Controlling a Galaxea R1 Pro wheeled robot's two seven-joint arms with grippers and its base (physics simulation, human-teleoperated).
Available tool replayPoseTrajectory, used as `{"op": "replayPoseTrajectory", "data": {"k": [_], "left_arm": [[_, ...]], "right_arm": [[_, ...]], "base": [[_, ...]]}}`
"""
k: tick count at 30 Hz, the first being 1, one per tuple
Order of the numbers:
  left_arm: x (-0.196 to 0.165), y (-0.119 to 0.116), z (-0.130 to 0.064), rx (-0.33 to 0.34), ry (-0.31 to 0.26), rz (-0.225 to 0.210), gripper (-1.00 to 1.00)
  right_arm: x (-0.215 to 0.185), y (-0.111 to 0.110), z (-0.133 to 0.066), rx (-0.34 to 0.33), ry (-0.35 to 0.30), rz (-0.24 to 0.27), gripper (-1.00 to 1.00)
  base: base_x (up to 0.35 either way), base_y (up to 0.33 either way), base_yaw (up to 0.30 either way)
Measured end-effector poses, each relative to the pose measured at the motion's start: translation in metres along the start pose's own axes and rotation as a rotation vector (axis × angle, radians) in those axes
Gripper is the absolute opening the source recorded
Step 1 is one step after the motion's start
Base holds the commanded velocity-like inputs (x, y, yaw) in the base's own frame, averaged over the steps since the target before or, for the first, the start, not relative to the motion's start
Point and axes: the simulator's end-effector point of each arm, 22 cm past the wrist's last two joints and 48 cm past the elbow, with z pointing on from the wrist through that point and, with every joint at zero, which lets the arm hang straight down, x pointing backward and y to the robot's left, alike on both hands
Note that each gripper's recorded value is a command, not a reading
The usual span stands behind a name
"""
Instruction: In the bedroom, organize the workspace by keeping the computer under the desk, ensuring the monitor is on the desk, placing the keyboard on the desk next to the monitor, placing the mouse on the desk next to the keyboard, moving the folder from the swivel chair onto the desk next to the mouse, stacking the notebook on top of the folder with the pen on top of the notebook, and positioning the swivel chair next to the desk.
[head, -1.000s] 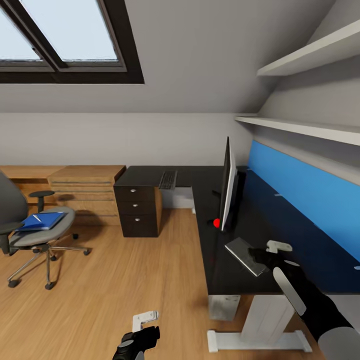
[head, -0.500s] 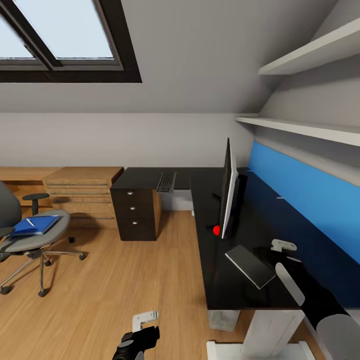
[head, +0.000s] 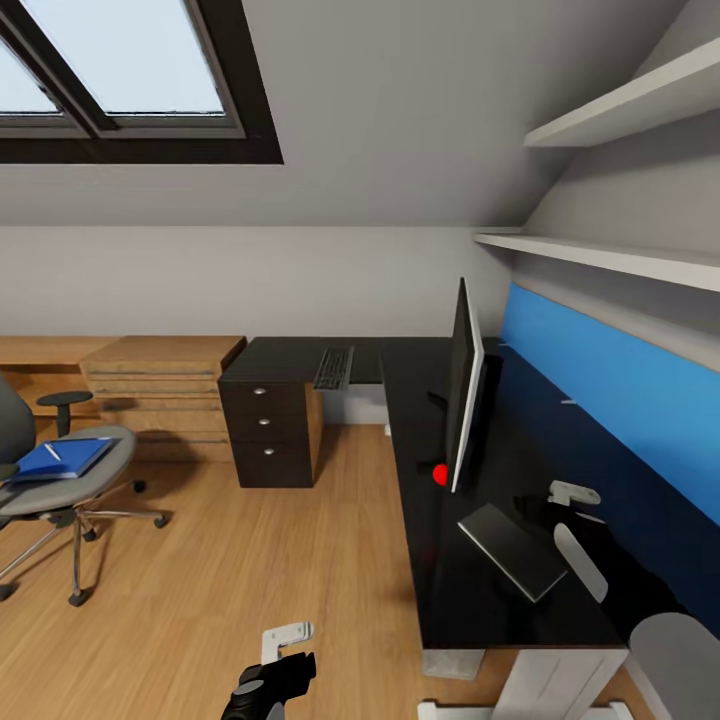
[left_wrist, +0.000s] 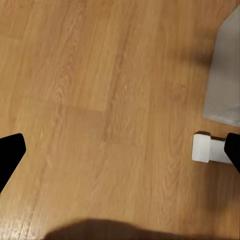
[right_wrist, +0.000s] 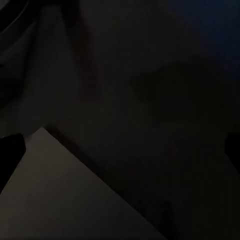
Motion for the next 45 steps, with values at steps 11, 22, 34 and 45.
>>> {"op": "replayPoseTrajectory", "data": {"k": [11, 22, 34, 45], "left_arm": [[-0.003, 0.008, 0.001, -0.01, -0.008, 0.002, 1.0], [-0.003, 0.009, 0.001, -0.012, -0.009, 0.003, 1.0], [-0.019, 0.007, 0.0, -0.001, -0.071, -0.022, 1.0], [-0.031, 0.004, -0.003, 0.008, -0.099, -0.041, 1.0]], "right_arm": [[-0.001, -0.003, 0.002, 0.006, 0.001, 0.003, 1.0], [-0.004, -0.003, 0.002, 0.004, -0.003, 0.003, 1.0], [-0.007, 0.004, 0.002, -0.042, -0.007, -0.002, 1.0], [-0.015, 0.012, 0.001, -0.082, -0.043, -0.024, 1.0]], "base": [[0.201, -0.005, 0.0], [0.024, -0.002, 0.0], [0.0, 0.0, 0.0], [0.0, 0.0, 0.0]]}}
